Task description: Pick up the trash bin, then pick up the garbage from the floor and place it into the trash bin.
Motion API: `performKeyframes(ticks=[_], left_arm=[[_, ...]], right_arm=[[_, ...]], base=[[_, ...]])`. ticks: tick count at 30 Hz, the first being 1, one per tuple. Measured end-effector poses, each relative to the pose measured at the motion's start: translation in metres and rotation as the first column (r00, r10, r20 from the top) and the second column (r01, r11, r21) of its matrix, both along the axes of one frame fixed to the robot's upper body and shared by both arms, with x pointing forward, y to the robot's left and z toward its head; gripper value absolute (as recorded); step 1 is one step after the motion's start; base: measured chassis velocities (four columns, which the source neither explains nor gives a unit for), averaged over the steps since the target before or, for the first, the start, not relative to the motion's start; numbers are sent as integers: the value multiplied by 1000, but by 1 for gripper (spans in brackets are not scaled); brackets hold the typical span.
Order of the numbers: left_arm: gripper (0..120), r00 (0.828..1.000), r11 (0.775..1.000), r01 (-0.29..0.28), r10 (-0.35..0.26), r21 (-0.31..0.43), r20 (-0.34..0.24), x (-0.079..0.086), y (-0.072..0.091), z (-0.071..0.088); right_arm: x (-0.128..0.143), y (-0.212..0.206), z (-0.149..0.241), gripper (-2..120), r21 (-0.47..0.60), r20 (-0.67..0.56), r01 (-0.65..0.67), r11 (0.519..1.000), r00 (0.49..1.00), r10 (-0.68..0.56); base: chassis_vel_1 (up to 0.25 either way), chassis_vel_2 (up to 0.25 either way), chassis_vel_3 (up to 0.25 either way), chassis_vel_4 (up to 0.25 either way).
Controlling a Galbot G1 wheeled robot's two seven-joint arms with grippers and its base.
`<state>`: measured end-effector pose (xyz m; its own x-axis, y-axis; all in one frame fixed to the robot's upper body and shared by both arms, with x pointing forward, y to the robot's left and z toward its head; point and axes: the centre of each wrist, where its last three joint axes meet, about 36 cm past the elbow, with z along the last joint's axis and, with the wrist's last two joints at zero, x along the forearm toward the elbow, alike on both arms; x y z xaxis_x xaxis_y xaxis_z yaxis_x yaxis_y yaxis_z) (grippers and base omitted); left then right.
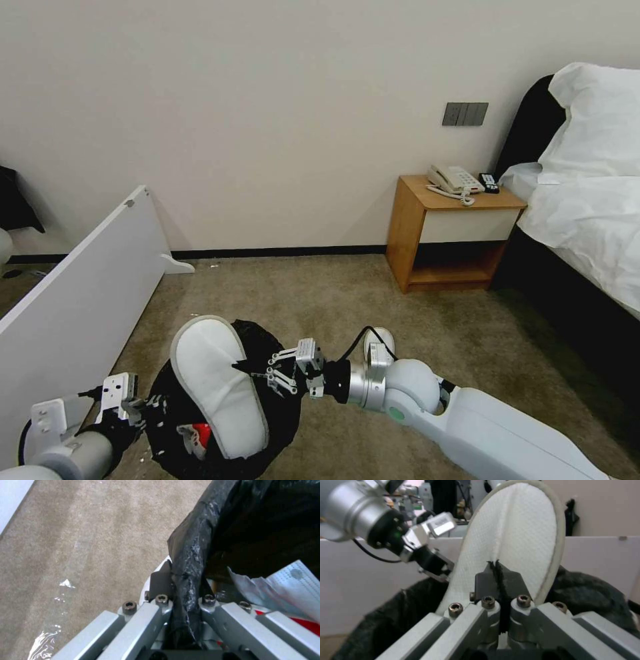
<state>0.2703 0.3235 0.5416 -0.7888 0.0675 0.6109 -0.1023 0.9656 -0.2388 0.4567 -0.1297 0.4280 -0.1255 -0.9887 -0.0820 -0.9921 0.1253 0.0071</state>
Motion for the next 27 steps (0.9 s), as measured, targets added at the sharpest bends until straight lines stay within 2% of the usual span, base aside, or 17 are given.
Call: performKeyframes(ticks=[2, 5, 8, 11, 14, 15, 17, 19, 20, 23, 25, 27], left_arm=[[2, 1000, 1000, 0, 0, -2, -3, 0, 0, 0], [2, 1000, 1000, 0, 0, -2, -4, -1, 0, 0], [2, 1000, 1000, 1, -1, -3, -5, -1, 0, 0], [2, 1000, 1000, 0, 0, -4, -5, -1, 0, 0], [2, 1000, 1000, 0, 0, -4, -7, -1, 0, -1], [2, 1000, 1000, 0, 0, -4, -7, -1, 0, -1], [2, 1000, 1000, -1, 1, -4, -5, -1, 0, 0], [2, 1000, 1000, -1, 1, -5, -5, -1, 0, 0], [2, 1000, 1000, -2, 2, -6, -6, -1, 0, -1], [2, 1000, 1000, -3, 3, -6, -7, -1, 0, -1], [2, 1000, 1000, -6, 6, -4, -9, 0, 1, -2], [2, 1000, 1000, -8, 8, -3, -9, 0, 2, -2]], right_arm=[[0, -1, -1, 9, -4, 1, 17, 1000, 1000, -17], [0, -1, -1, 13, -5, 1, 23, 1000, 1000, -23], [0, 0, -1, 30, -3, 5, 31, 1000, 1000, -31], [1, -1, -2, 34, -3, 6, 32, 999, 999, -32], [2, -2, 1, 51, 6, 11, 39, 999, 999, -39], [2, -2, 1, 51, 6, 11, 39, 999, 999, -39], [2, -2, 3, 62, 12, 12, 39, 999, 999, -39], [3, -2, 4, 67, 15, 13, 40, 999, 999, -40], [3, -3, 6, 73, 22, 16, 41, 999, 999, -42], [3, -4, 9, 79, 29, 18, 44, 999, 999, -45], [4, -9, 22, 92, 62, 26, 58, 996, 998, -59], [5, -12, 29, 96, 80, 31, 69, 994, 997, -72]], base=[[0, 0, 0, 0], [0, 0, 0, 0], [0, 0, 0, 0], [0, 0, 0, 0], [0, 0, 0, 0], [0, 0, 0, 0], [0, 0, 0, 0], [0, 0, 0, 0], [0, 0, 0, 0], [0, 0, 0, 0], [0, 0, 0, 0], [0, 0, 0, 0]])
